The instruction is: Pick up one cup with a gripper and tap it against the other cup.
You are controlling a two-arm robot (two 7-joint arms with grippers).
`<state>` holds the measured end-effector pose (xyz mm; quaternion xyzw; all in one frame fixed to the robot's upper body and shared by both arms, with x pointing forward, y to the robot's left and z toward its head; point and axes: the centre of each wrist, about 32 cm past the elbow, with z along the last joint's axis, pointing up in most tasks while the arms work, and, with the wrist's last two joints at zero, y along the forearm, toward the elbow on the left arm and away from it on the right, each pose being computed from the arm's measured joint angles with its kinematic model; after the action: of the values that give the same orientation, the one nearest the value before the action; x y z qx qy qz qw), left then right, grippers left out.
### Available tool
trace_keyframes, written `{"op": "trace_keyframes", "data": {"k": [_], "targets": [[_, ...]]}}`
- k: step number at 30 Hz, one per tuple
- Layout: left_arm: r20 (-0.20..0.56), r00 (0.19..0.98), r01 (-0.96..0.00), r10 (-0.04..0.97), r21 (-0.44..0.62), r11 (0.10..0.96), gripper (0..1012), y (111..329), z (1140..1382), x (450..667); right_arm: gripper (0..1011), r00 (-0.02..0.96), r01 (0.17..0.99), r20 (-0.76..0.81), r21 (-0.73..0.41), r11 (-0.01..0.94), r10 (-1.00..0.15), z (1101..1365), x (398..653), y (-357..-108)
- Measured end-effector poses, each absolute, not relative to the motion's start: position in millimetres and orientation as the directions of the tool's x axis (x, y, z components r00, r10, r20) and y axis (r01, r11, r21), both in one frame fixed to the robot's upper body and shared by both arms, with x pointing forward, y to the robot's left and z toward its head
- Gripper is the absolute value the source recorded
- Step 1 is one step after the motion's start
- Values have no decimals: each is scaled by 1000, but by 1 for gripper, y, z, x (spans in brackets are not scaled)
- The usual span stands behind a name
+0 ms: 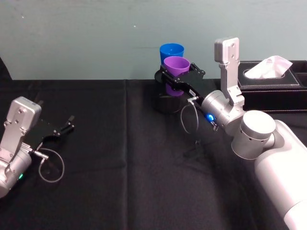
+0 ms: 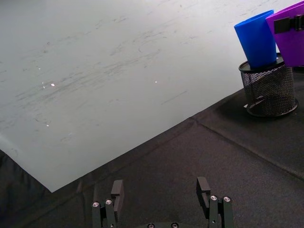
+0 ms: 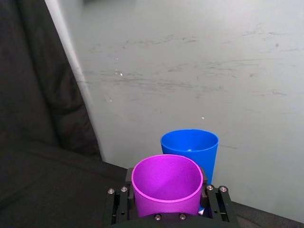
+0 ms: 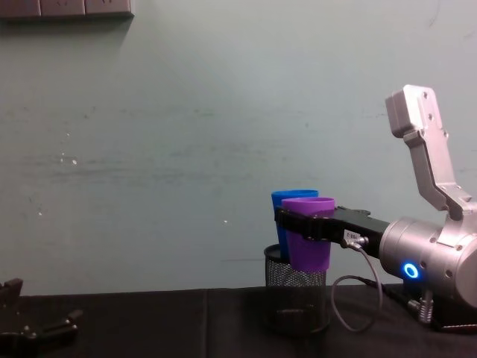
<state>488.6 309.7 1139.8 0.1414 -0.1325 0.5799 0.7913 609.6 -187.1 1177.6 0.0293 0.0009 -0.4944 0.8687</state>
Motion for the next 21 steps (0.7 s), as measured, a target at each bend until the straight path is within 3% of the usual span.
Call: {"op": "trace_keyframes", "data": {"k": [21], "targets": [[374,292,-955,880,70,287,1000,310,1140,489,735,512,859,-30,50,510,-859,1178,610,-187]]}}
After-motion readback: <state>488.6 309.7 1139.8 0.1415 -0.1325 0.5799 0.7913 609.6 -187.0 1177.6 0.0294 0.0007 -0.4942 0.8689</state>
